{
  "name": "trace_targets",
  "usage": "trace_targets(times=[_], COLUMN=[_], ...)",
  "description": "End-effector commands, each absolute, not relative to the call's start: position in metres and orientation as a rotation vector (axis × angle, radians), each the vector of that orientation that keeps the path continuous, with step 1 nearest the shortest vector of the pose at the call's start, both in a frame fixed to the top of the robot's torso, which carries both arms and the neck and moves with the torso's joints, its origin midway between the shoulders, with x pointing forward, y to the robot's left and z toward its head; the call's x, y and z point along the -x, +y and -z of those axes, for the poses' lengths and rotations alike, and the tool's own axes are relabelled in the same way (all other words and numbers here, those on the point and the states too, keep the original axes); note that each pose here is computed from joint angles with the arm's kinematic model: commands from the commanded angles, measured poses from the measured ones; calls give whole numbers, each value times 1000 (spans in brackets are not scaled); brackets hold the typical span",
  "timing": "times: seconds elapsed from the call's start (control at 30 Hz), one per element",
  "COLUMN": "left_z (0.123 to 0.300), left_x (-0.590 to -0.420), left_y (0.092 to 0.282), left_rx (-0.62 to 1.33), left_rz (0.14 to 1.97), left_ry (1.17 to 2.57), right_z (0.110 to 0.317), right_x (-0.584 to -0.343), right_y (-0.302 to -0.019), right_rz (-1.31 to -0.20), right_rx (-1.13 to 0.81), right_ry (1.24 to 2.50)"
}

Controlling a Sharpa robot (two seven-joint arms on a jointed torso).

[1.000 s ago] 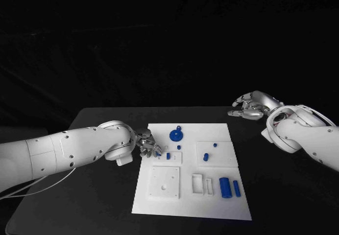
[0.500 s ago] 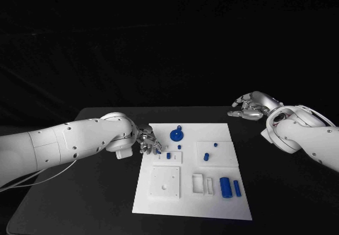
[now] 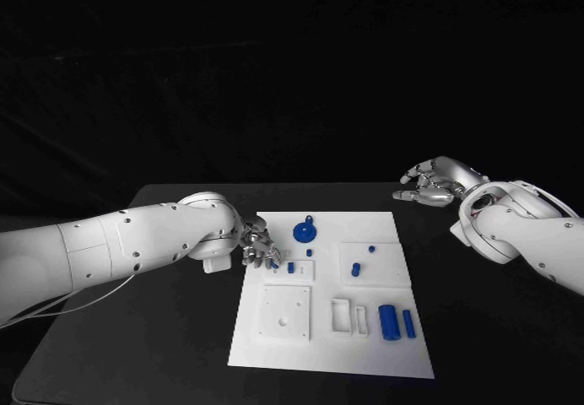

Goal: Assemble the parts on the task board

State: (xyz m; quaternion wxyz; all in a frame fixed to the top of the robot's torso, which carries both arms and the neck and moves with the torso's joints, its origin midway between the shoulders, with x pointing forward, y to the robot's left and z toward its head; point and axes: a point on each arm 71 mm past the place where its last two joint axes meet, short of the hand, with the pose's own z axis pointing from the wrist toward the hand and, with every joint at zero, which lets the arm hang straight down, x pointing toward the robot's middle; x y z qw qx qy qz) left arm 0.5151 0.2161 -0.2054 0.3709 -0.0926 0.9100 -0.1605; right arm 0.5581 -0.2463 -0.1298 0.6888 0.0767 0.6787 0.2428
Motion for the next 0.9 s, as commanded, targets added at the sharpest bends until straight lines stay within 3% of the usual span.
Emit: trace_targets(times=[0.03,0.9], left_z=[202,211], left_x=[-517,-511], left_y=[214,213], left_rx=[218,190], left_rz=[393,386], left_ry=[2291,2301], right_z=[130,130], right_x=[-558,-558], right_y=[-245,-245], right_rz=[-550,-551], right_rx=[-159,-159], right_ry=[1525,1526])
